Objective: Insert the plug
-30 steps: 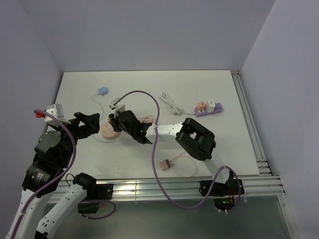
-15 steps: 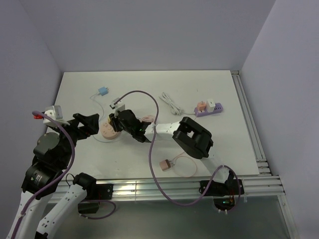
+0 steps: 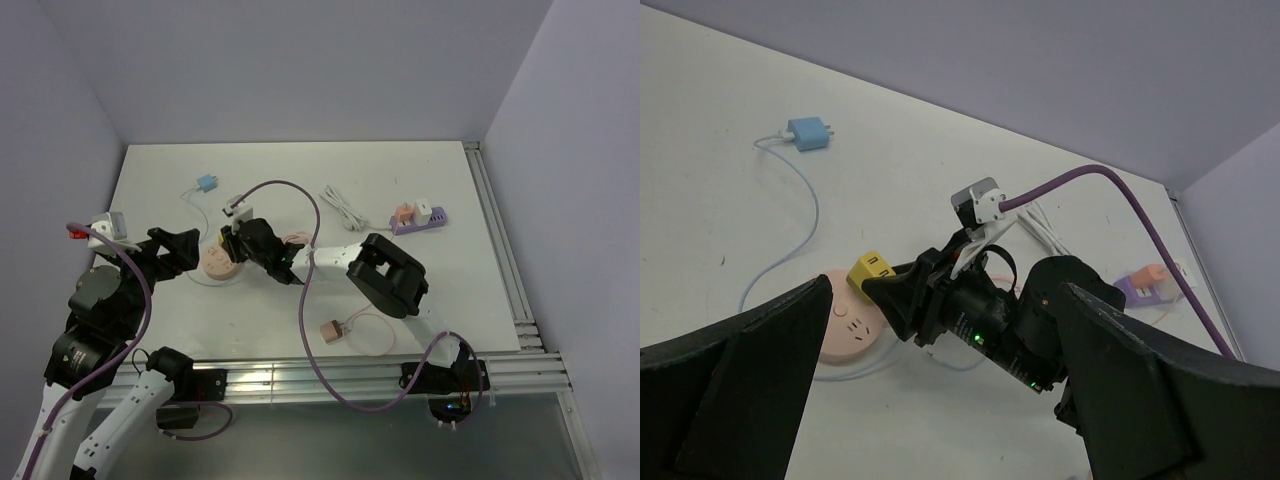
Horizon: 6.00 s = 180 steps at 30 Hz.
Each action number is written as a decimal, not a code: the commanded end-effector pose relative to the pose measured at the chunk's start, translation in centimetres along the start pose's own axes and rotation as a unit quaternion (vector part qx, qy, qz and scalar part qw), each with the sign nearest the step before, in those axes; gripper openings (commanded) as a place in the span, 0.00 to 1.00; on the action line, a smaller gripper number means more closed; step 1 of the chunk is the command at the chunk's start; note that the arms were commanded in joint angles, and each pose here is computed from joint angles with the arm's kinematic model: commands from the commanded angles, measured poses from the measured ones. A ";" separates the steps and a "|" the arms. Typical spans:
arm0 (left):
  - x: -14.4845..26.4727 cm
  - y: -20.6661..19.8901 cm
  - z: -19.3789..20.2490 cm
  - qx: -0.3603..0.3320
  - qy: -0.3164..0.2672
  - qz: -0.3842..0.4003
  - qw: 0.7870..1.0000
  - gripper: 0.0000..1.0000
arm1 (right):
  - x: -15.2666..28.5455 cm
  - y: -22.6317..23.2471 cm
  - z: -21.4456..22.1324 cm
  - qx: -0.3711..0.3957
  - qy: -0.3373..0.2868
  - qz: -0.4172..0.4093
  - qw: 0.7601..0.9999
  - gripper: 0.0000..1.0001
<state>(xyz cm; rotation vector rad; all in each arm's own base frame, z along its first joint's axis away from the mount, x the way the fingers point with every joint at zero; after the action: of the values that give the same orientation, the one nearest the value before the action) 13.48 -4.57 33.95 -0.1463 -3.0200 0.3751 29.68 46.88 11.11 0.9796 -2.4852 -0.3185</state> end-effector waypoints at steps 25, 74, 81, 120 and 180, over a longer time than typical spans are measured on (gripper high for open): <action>0.0 -0.2 -0.2 0.009 -0.016 0.008 1.000 1.00 | 0.6 -1.6 3.3 0.048 0.086 0.050 0.994 0.00; 1.9 0.1 0.0 0.033 -0.027 0.026 0.999 1.00 | 3.5 -6.0 15.0 0.107 0.327 0.139 0.929 0.00; 1.8 0.0 0.1 0.032 -0.022 0.031 0.999 1.00 | 4.0 -7.0 16.9 0.117 0.368 0.174 0.906 0.00; 2.5 0.0 0.1 0.043 -0.023 0.037 0.998 0.99 | 1.0 -8.1 15.9 0.119 0.473 0.262 0.832 0.00; 3.2 -0.2 0.7 0.072 -0.006 0.046 0.996 1.00 | 7.2 -10.8 12.4 0.107 0.444 0.290 0.841 0.08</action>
<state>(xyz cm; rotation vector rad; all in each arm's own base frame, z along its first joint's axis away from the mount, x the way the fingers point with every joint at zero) 10.49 -4.43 32.85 -0.2409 -2.9745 0.5549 30.62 43.42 9.75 0.4854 -2.2756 0.1641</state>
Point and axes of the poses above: each gripper's point midway between its finger pads, its own x axis back along the fingers, its own y axis along the line the jaws close on, z = x × y, the point moved 7 cm from there along x, back along the fingers, and after that the axes turned 12 degrees about -x, right-handed, at the moved point
